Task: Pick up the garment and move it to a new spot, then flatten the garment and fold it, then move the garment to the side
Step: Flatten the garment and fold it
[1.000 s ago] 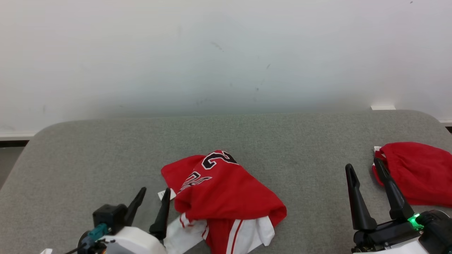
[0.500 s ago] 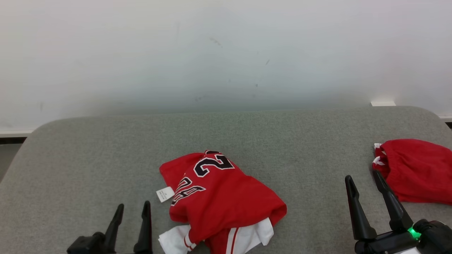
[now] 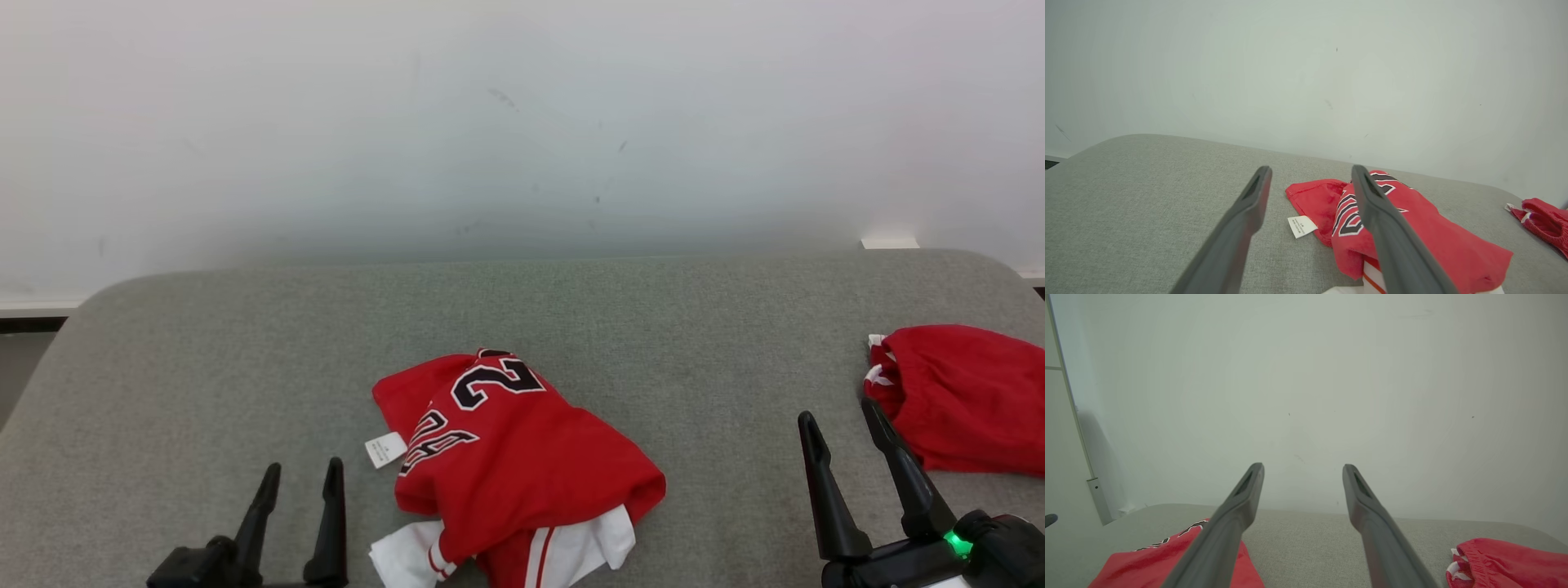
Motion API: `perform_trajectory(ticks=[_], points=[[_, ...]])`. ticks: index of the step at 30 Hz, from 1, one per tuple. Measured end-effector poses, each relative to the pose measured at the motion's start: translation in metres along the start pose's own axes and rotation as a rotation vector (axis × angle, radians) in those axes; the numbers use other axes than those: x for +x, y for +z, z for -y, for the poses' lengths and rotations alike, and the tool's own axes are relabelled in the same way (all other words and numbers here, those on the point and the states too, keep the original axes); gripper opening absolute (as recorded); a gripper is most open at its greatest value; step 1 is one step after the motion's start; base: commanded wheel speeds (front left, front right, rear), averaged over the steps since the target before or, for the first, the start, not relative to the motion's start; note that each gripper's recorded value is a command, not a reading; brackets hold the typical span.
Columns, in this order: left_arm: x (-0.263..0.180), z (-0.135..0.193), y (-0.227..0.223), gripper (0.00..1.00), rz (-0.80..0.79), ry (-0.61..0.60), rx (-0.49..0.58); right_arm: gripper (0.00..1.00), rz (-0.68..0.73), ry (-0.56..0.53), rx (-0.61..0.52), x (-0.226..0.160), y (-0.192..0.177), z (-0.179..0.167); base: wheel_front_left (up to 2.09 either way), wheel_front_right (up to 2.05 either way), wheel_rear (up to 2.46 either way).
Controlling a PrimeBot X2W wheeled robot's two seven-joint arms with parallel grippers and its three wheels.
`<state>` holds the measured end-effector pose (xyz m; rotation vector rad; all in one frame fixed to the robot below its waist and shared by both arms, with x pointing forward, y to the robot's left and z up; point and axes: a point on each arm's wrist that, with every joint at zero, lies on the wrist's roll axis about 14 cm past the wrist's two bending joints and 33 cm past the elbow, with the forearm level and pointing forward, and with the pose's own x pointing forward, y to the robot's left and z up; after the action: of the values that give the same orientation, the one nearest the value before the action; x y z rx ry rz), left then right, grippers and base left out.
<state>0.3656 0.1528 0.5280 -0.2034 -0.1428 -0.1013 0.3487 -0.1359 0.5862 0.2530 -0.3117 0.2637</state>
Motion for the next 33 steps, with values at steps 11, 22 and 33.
perform_trajectory(ticks=[11,22,33], points=[[-0.001,0.0,-0.001,1.0,-0.003,-0.009,-0.005,1.0,-0.011,0.006,0.002,0.0,-0.003,-0.001,0.0,0.0,0.0],[-0.003,-0.001,-0.004,1.0,-0.012,-0.003,-0.013,1.0,-0.068,0.033,0.01,0.0,-0.021,-0.008,0.0,0.0,0.0],[-0.005,-0.004,-0.001,1.0,-0.003,0.005,-0.013,1.0,-0.311,0.359,-0.035,-0.014,-0.095,-0.088,0.0,0.0,0.0]])
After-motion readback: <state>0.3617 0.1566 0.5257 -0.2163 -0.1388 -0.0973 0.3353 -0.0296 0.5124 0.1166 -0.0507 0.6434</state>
